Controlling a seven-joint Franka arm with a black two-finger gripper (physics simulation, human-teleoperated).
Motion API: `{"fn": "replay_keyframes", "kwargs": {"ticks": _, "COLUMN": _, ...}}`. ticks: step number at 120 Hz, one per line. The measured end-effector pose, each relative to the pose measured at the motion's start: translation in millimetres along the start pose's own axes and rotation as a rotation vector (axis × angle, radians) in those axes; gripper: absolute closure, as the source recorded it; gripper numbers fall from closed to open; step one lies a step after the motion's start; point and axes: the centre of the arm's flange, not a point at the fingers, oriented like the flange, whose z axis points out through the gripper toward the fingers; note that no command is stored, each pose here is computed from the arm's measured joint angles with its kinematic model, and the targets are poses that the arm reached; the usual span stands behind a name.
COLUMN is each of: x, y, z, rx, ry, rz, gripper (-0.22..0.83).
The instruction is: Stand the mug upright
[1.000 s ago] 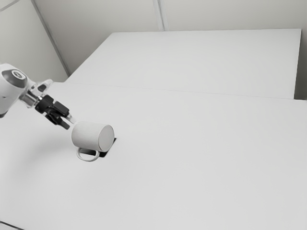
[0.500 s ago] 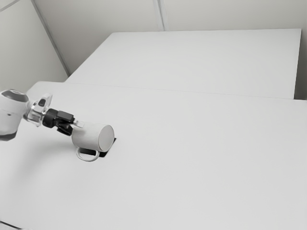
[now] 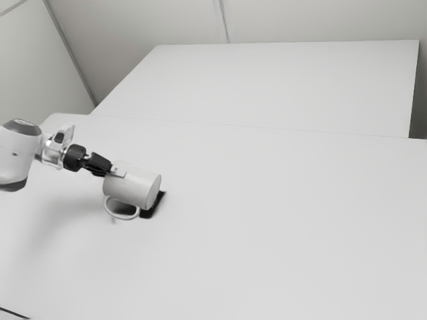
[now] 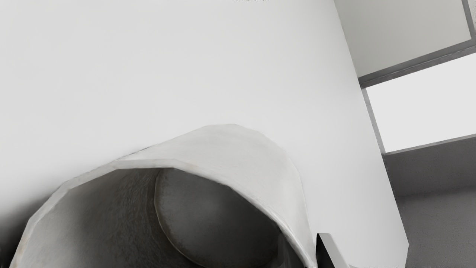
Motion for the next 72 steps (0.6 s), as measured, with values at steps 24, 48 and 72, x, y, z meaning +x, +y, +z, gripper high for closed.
{"fn": "replay_keyframes", "kwargs": {"ticks": 24, "x": 30, "y": 61, "z": 7, "rx": 0.045, "ry": -0.047, "rz": 0.127, "gripper": 0.77}}
{"fn": "replay_keyframes", "kwargs": {"ticks": 48, "x": 60, "y": 150, "z": 31, "rx": 0.183, "ry": -0.206, "rz": 0.269, "gripper": 0.77}}
{"fn": "replay_keyframes", "kwargs": {"ticks": 72, "x": 37, "y": 211, "z": 89, "rx": 0.364, "ry": -0.403, "rz": 0.321, "gripper": 0.77}}
